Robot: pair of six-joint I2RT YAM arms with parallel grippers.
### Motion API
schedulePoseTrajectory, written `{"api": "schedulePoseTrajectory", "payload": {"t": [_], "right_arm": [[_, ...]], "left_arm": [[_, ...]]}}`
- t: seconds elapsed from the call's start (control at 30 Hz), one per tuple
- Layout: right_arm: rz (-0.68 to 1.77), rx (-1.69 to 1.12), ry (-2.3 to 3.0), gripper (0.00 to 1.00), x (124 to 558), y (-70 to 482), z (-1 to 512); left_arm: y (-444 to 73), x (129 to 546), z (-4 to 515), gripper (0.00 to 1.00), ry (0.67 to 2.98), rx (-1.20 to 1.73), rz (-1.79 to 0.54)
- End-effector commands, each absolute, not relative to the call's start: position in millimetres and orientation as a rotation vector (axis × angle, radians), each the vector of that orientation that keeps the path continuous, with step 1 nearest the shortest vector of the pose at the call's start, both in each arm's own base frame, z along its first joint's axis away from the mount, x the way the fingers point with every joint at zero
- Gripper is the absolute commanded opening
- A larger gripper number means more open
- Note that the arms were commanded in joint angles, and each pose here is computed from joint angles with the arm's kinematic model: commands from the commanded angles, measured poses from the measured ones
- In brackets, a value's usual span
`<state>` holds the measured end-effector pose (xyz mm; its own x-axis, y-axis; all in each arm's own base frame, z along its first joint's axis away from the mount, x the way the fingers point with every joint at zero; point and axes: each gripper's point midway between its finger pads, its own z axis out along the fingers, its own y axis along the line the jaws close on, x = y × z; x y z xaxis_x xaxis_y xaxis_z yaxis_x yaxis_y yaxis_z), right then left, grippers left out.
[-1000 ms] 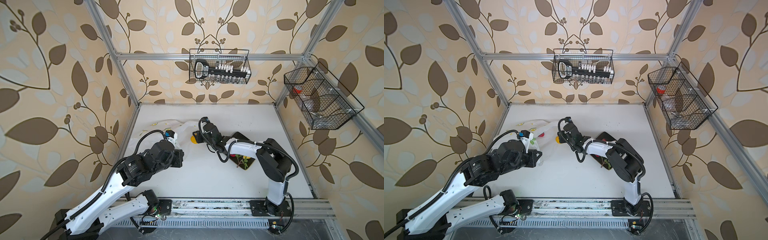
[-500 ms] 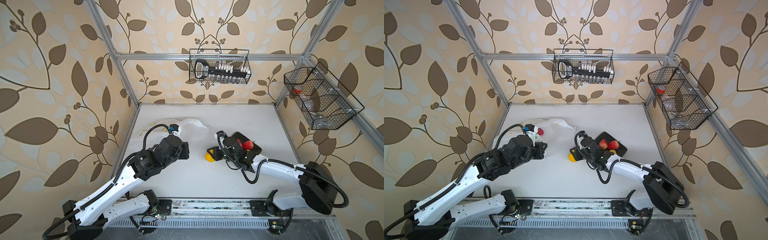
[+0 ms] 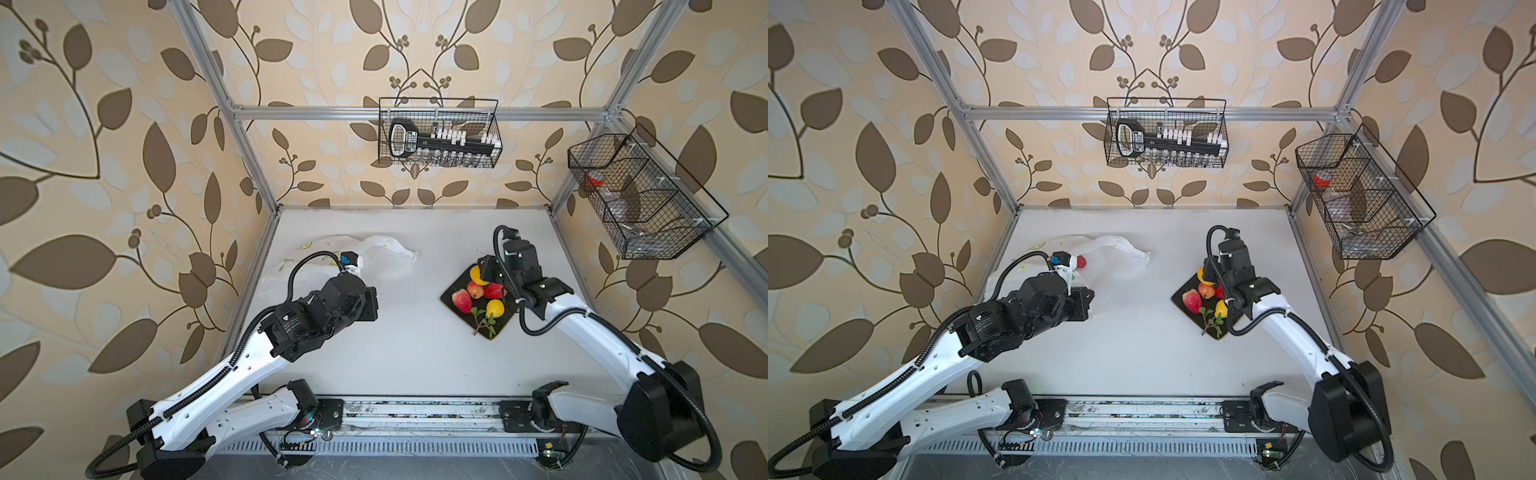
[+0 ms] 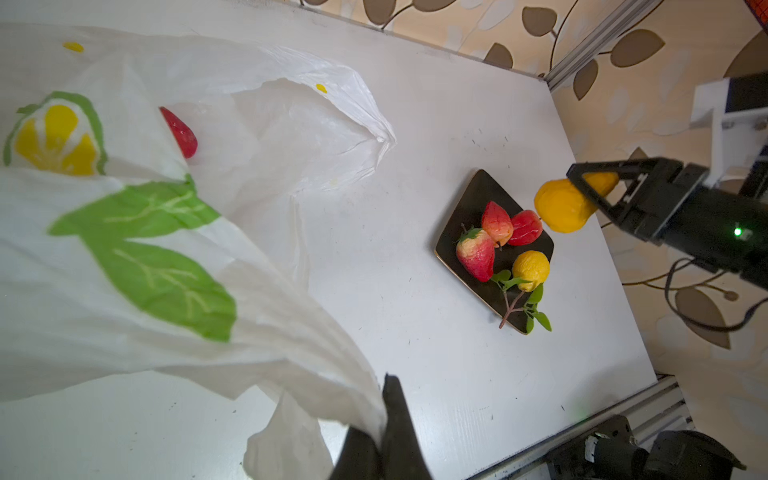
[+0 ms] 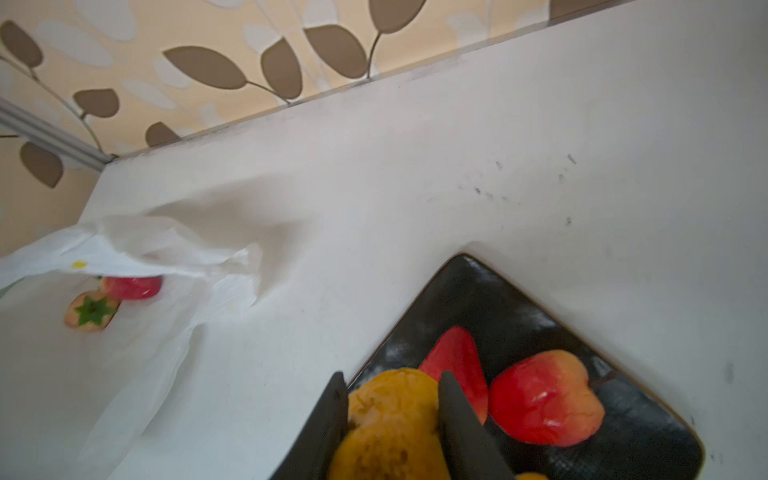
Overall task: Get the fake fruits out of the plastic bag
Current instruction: 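Lower the pear onto the mat beside the other fruits and open the right gripper, then raise the right gripper and reach it back into the bag opening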
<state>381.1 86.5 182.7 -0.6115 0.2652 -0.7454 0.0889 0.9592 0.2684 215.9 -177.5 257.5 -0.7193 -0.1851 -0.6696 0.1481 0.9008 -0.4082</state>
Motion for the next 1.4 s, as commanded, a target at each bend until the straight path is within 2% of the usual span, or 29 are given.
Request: {"api": "schedulePoseTrajectory", "payload": {"t": [0.0, 0.3, 0.53, 0.73, 0.87, 1.0, 1.23, 1.37], "right_arm": [[0.163, 0.273, 2.264, 0.26, 403.9, 68.7, 169.0], [-0.071, 0.228, 2.413, 0.26, 446.2, 48.2, 111.7], [-0.001, 0.18, 2.518, 0.3, 448.1, 62.6, 78.7], [0.017, 0.171, 2.569, 0.39, 444.0, 67.0, 65.0], [-0.015, 0.174, 2.548, 0.61, 444.0, 61.4, 73.7], [-0.012, 0.174, 2.51, 0.71, 445.6, 57.0, 94.1], [0.069, 0.084, 2.334, 0.74, 443.1, 69.8, 173.6], [0.204, -0.224, 2.159, 0.74, 421.8, 139.2, 214.0]], "left_arm": [[-171.8, 211.8, 258.4, 0.0, 2.306, -0.022, -0.561], [-171.5, 209.7, 258.7, 0.0, 2.321, -0.014, -0.557], [-166.1, 206.8, 256.1, 0.0, 2.334, -0.017, -0.535], [-164.8, 207.5, 257.7, 0.0, 2.329, -0.02, -0.527], [-163.8, 207.3, 257.9, 0.0, 2.327, -0.025, -0.527], [-161.4, 206.4, 256.6, 0.0, 2.329, -0.031, -0.518], [-152.6, 203.2, 253.3, 0.0, 2.332, -0.061, -0.496], [-148.9, 202.2, 251.1, 0.0, 2.331, -0.078, -0.488]]}}
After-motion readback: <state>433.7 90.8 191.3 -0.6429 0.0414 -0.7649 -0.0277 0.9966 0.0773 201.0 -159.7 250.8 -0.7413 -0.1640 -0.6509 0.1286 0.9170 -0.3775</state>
